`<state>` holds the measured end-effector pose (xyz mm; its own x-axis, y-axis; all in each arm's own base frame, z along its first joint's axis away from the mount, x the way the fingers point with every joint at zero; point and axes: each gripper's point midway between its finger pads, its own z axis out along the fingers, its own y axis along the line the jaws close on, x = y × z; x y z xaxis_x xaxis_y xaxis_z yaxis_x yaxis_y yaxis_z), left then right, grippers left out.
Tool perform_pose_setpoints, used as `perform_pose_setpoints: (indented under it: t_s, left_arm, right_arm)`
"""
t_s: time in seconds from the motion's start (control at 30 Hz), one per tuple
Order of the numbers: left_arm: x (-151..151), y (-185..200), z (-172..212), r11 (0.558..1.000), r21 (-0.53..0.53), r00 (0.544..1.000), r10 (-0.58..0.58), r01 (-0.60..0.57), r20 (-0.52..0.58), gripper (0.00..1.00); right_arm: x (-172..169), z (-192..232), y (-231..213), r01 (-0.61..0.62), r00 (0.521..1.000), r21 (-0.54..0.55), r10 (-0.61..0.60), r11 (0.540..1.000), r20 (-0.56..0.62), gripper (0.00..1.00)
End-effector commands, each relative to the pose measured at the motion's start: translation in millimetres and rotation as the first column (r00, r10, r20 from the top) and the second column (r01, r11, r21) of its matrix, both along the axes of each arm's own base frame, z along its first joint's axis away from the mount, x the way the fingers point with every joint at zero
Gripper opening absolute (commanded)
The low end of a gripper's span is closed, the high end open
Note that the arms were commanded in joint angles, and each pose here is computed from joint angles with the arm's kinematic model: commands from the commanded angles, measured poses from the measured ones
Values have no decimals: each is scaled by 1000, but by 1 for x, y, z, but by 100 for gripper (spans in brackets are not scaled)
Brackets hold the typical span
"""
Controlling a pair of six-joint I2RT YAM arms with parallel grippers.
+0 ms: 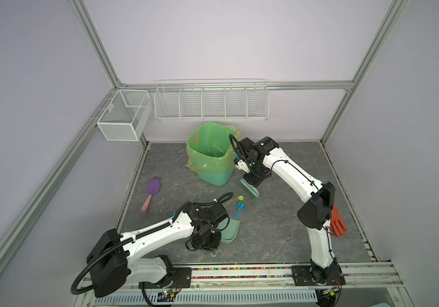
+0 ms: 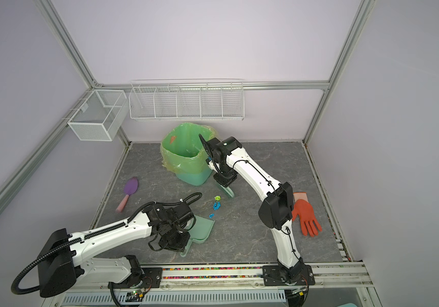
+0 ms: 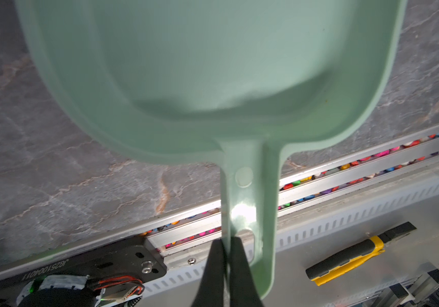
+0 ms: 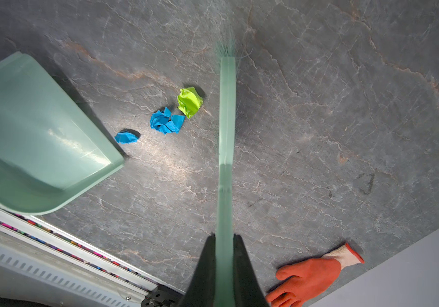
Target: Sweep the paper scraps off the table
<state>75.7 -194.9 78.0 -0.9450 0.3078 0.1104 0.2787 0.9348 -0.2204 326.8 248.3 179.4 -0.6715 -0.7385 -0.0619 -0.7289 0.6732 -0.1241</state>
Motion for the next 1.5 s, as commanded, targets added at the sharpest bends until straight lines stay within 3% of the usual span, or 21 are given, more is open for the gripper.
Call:
perform_pose_setpoints:
  t_s: [0.0,0.47,0.83,1.3,1.47]
  left_arm:
    - [1,-7,2,1000,-22,1000,-10,10,0,0]
    - [14,-18,-2,999,14,999,-41,41,12,0]
    - [21,-27,-7,997,23,997,-71,72,-14,0]
    - [31,-24,-8,996,39,997,-76,76,-2,0]
    - [31,-24,-8,996,37,997,-79,79,2,0]
  right_arm:
    - [2,2,5,-54,997,-24,55,998,47,7]
    - [-10,-21,24,-111,994,-49,111,993,2,7]
    - [-52,-21,40,-154,986,-10,153,988,-63,7]
    - [-119,14,50,-98,974,273,148,957,-171,7]
    - [-119,26,44,-34,984,328,89,944,-153,7]
